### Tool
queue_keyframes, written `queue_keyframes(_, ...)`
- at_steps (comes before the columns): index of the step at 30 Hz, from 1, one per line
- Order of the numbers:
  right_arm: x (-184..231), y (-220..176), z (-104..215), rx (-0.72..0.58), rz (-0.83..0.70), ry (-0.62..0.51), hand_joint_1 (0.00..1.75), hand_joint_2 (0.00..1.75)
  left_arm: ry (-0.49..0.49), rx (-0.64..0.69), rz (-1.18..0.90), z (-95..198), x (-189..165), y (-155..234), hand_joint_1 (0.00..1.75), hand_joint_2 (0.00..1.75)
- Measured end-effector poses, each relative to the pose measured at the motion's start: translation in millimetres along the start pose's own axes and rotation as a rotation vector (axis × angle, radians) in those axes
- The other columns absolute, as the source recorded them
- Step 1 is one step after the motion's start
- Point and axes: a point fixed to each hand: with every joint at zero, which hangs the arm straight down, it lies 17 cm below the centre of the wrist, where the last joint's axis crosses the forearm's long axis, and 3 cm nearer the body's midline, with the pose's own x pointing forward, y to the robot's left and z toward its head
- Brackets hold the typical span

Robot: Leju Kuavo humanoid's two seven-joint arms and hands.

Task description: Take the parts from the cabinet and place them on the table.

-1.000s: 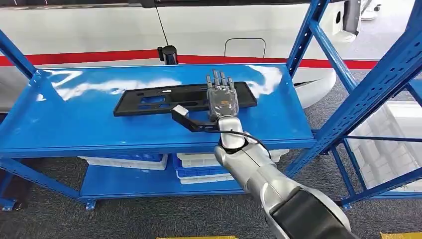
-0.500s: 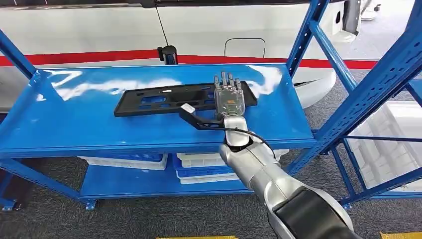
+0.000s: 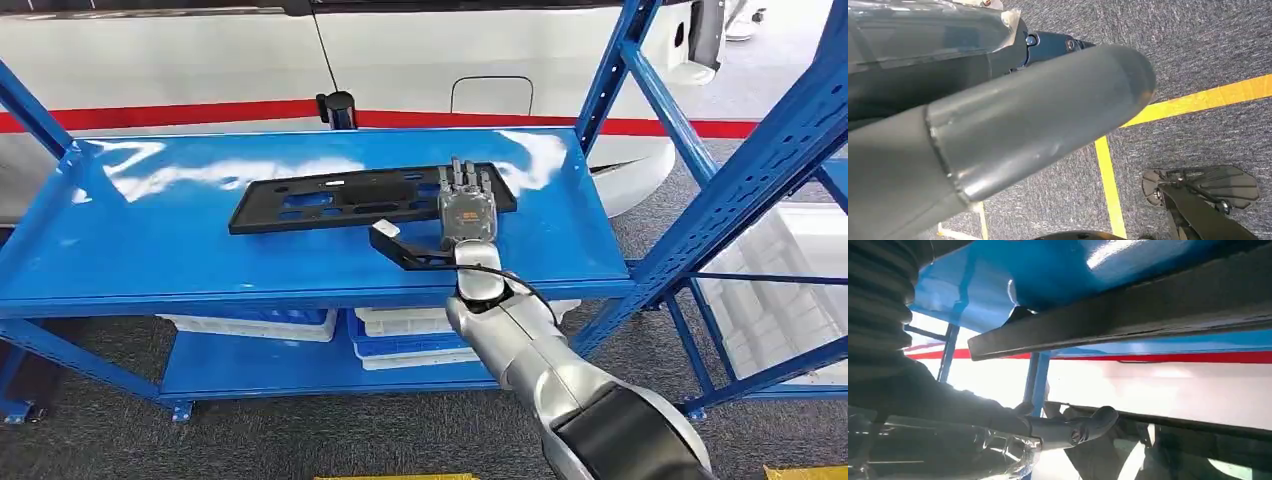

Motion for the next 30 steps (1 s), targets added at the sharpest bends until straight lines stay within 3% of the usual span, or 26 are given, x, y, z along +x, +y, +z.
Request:
queue_keyframes(2,-0.6,0.8,0.2,0.001,0.005,0.001,0.02,1.75,-0.001,0.001,0.004,0.0,0.2,0.3,0.00,0.00)
queue_keyframes(4,-1.0,2.5,0.9,0.004,0.007,0.001,0.33,1.75,-0.005,0.003,0.011,0.0,1.2,0.3,0.00,0.00)
queue_keyframes(5,-1.0,3.4,1.3,0.006,0.007,0.002,0.93,1.75,-0.008,0.003,0.012,0.0,1.6,0.4,0.00,0.00)
queue_keyframes(18,-0.6,9.7,4.4,0.017,0.013,0.001,0.93,1.75,-0.008,0.001,0.030,0.7,2.1,-1.7,0.00,0.00)
queue_keyframes(19,-0.6,9.6,4.4,0.017,0.013,0.001,1.31,1.75,-0.008,0.001,0.030,0.7,2.1,-1.7,0.00,0.00)
queue_keyframes(21,-0.8,9.2,4.1,0.016,0.013,0.001,1.61,1.75,-0.007,0.001,0.031,0.7,2.0,-1.7,0.00,0.00)
queue_keyframes(25,-0.9,3.6,1.4,0.004,0.023,-0.004,1.75,1.75,-0.005,0.004,0.035,0.7,1.6,-1.3,0.00,0.00)
queue_keyframes(30,0.4,2.4,0.9,0.000,0.036,-0.015,1.75,1.75,0.001,0.021,0.053,0.7,0.8,0.9,0.00,0.00)
